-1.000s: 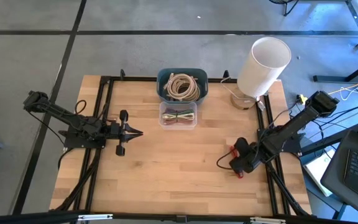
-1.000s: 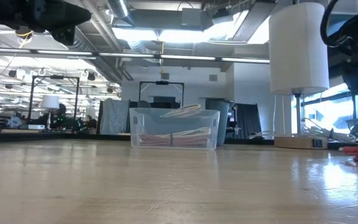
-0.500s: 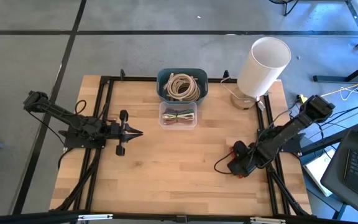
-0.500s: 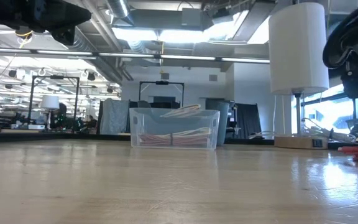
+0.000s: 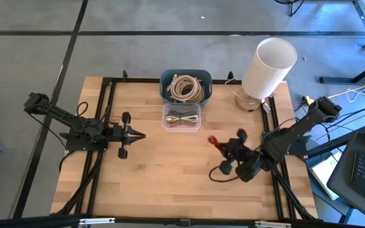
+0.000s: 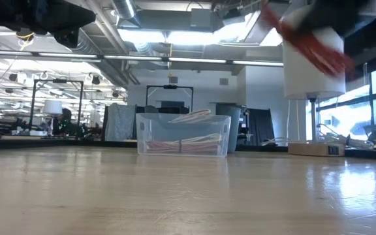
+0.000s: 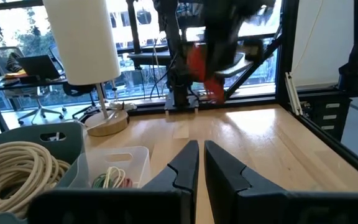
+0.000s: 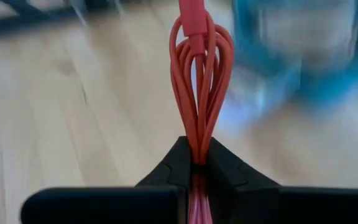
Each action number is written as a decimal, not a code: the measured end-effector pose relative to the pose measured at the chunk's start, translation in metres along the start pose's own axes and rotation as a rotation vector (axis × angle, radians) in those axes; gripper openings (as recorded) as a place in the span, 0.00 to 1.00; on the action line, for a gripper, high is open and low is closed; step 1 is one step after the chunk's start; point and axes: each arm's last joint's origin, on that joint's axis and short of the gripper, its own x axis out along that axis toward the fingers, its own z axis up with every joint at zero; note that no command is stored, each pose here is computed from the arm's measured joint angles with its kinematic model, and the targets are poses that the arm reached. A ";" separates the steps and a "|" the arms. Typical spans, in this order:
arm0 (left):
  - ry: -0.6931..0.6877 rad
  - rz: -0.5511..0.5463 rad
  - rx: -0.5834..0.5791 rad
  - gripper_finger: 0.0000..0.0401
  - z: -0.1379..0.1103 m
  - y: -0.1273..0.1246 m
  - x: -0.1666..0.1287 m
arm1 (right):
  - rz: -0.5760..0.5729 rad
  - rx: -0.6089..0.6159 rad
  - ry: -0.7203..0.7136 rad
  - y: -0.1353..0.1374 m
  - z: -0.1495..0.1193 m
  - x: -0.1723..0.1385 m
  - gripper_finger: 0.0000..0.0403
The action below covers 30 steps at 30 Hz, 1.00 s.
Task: Pick & Place USB Port
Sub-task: Put the red charger cable into the transparent bin
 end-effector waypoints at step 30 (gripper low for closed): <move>0.001 0.000 0.001 0.04 0.000 0.000 0.000 | 0.222 -0.490 0.257 -0.106 0.136 0.225 0.06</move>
